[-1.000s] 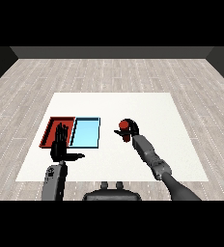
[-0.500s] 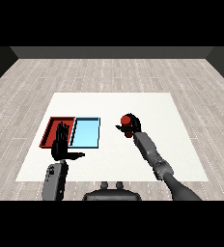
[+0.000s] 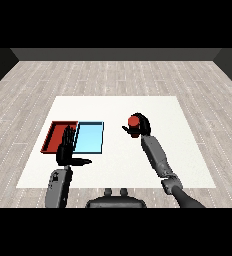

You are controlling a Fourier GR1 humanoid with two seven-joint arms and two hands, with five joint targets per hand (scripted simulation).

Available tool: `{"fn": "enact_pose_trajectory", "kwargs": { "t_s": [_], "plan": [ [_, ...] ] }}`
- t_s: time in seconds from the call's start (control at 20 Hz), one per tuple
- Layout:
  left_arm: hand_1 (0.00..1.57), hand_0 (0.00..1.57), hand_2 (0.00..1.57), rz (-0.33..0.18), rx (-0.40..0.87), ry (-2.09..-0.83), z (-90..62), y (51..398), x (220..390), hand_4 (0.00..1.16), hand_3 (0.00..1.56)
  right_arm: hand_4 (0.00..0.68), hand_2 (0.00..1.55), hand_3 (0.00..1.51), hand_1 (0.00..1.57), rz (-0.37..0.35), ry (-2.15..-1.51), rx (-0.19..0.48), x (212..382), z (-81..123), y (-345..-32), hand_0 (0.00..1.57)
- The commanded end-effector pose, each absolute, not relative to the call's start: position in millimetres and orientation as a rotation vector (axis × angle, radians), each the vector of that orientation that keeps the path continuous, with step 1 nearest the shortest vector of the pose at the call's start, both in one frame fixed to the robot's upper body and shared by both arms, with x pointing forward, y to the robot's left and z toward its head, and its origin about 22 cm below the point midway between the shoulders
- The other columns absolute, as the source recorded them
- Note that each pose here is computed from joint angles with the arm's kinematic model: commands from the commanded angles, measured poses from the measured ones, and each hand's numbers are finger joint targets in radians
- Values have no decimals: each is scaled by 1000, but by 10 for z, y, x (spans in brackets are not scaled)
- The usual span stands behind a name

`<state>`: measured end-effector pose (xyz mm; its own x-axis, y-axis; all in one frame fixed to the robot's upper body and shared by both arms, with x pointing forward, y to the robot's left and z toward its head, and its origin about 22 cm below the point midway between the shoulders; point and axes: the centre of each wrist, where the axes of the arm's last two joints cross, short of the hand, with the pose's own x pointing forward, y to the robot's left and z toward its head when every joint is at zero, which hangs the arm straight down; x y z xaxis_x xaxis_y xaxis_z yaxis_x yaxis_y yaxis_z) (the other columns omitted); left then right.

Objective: Pick the red can and put it in the red box

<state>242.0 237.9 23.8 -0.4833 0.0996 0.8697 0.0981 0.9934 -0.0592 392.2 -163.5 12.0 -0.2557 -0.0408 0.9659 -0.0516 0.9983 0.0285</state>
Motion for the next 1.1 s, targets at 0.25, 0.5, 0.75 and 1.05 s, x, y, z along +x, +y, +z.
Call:
{"fn": "enact_pose_trajectory", "kwargs": {
  "t_s": [0.25, 0.5, 0.75, 1.05],
  "plan": [
    [0, 0, 0, -44, -232, -2039, 452, 2044, 2403, 0, 0, 636, 1407, 1384, 1449, -27, -1994, 111, 3482, 604, -1677, 1449],
    [0, 0, 0, -121, -230, -1996, 652, 1623, 2408, 0, 0, 636, 1407, 1384, 1449, -25, -1993, 116, 3264, 713, -1226, 1449],
    [0, 0, 0, -159, -207, -1959, 527, 1525, 2596, 0, 0, 629, 1411, 1387, 1428, -39, -2029, 136, 3101, 846, -991, 1428],
    [0, 0, 0, -189, -210, -1895, 178, 1199, 2523, 0, 0, 611, 1427, 1395, 1446, 14, -2084, 166, 3021, 657, -1101, 1446]
  ]
}}
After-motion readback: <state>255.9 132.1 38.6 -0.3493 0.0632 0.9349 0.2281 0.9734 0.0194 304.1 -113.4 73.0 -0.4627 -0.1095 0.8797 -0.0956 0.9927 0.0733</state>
